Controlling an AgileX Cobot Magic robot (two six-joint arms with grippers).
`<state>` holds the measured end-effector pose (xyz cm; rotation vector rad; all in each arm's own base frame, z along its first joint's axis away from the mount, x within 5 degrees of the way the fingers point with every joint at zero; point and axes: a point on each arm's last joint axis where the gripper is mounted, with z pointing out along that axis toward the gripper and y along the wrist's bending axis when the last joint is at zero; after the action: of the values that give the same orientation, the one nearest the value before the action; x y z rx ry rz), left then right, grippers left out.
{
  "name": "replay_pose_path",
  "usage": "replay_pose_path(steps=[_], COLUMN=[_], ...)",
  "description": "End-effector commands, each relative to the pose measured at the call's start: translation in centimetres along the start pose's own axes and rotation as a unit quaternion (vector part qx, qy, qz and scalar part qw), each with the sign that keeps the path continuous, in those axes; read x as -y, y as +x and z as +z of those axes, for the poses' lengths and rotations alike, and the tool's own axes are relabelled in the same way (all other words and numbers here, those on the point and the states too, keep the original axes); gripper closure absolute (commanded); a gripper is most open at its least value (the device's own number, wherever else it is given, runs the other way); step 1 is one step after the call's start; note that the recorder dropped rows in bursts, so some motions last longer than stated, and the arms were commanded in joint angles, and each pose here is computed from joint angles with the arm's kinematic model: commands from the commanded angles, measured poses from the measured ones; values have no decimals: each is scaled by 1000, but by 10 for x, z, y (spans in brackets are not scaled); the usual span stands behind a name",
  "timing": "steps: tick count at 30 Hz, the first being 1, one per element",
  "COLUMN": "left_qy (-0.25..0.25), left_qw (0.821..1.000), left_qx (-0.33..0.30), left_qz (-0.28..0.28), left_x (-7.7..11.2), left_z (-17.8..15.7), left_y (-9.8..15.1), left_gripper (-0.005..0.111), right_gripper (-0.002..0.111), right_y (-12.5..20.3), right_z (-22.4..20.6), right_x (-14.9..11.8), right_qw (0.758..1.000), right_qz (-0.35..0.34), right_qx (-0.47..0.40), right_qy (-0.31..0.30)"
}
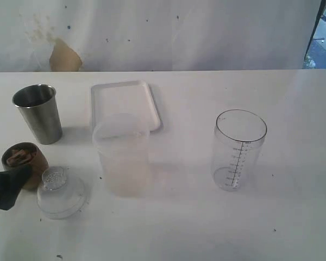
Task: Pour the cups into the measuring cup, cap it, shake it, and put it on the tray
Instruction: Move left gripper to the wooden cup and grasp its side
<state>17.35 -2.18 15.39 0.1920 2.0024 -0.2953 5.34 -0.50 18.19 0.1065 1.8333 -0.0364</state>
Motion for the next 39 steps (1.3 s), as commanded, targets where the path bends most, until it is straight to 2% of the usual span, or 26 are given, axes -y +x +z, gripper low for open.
replay_pose_path(steps=[1,10,17,25,32,39], left_qy=[-12,-11,-3,-1,7,7], left_qw=[1000,1000,1000,999,1000,999], left_qx=[25,-15,-14,-41,-20,-31], left_qz=[-7,-17,-13,-25,-19,-21], left_x=[-5,-14,-16,-22,-23,-28], left_z=[9,36,46,65,71,85], left_y=[-2,7,13,24,23,27], left_gripper=[2,2,2,2,2,2], right_gripper=[108,108,108,108,108,108], right_y=[0,0,0,0,0,0], right_z=[0,0,0,0,0,0], right_x=[0,0,0,0,0,0], right_qw=[1000,1000,1000,1000,1000,1000], right_qz=[0,0,0,0,0,0], right_qx=[4,4,4,4,4,4], right_qy=[-1,-1,-1,-1,-1,-1])
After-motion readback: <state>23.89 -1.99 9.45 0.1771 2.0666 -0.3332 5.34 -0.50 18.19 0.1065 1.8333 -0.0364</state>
